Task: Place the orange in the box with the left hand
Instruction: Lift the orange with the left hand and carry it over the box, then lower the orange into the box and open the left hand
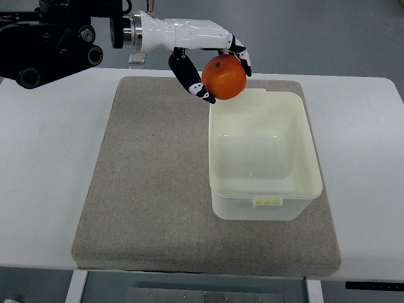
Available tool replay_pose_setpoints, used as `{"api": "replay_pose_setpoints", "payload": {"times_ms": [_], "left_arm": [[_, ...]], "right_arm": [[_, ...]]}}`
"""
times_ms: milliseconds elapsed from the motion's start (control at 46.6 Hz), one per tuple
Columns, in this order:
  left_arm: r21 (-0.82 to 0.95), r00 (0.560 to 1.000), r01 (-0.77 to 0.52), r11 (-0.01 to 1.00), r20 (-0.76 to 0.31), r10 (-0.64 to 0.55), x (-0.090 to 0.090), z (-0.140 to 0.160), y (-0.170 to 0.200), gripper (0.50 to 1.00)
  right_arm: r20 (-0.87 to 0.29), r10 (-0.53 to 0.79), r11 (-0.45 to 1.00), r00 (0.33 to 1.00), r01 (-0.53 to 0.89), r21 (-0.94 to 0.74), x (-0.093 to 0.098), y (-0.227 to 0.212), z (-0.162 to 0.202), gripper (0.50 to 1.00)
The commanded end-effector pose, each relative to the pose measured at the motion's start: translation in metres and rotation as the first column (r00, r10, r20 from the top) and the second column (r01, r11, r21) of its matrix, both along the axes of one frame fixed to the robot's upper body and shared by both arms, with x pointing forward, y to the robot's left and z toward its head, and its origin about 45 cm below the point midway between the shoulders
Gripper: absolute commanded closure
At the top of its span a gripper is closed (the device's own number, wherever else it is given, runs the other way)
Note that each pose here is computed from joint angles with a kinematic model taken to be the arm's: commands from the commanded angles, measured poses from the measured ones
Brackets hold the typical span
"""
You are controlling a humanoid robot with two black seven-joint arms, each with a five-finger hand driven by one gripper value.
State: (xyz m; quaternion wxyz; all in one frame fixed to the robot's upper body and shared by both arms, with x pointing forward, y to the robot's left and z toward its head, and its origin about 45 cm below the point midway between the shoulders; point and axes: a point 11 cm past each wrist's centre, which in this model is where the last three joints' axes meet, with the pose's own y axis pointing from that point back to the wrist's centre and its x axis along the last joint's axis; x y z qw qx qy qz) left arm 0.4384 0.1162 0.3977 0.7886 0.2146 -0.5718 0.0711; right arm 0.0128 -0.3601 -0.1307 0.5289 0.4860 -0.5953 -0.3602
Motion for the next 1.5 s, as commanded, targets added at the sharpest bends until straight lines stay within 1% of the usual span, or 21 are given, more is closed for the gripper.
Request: {"api": "replay_pose_setpoints", "payload": {"times_ms": [0,343,472,772,900,1051,1286,1394,1436,1479], "left_arm": [[0.040,0.999,0.034,0.999,0.008,-0.034,-0.006,-0.009,-0.005,1.000],[0.051,0.994,0.114,0.992,-0.012,-0.113,-0.019,-0.023,-0.037,1.000],[0.055,0.992,0.127,0.990,-0.016,-0.127,-0.019,-0.027,-0.049,1.000],[0.076,0.990,0.136,0.988,-0.050,-0.132,-0.018,-0.057,-0.065,1.000],[0.096,0.988,0.144,0.985,-0.067,-0.138,-0.021,-0.074,-0.065,1.000],[0.095,0.985,0.154,0.984,-0.094,-0.145,-0.025,-0.089,-0.074,1.000],[0.093,0.985,0.153,0.984,-0.094,-0.144,-0.025,-0.090,-0.074,1.000],[0.065,0.986,0.147,0.987,-0.094,-0.140,-0.025,-0.087,-0.076,1.000],[0.060,0.986,0.147,0.987,-0.094,-0.141,-0.025,-0.088,-0.076,0.960],[0.061,0.985,0.146,0.987,-0.096,-0.140,-0.025,-0.089,-0.076,0.952]], "right_arm": [[0.000,0.000,1.000,1.000,0.000,0.000,0.000,0.000,0.000,0.574],[0.000,0.000,1.000,1.000,0.000,0.000,0.000,0.000,0.000,0.574],[0.000,0.000,1.000,1.000,0.000,0.000,0.000,0.000,0.000,0.574],[0.000,0.000,1.000,1.000,0.000,0.000,0.000,0.000,0.000,0.574],[0.000,0.000,1.000,1.000,0.000,0.000,0.000,0.000,0.000,0.574],[0.000,0.000,1.000,1.000,0.000,0.000,0.000,0.000,0.000,0.574],[0.000,0.000,1.000,1.000,0.000,0.000,0.000,0.000,0.000,0.574],[0.000,0.000,1.000,1.000,0.000,0.000,0.000,0.000,0.000,0.574],[0.000,0.000,1.000,1.000,0.000,0.000,0.000,0.000,0.000,0.574],[0.000,0.000,1.000,1.000,0.000,0.000,0.000,0.000,0.000,0.574]]}}
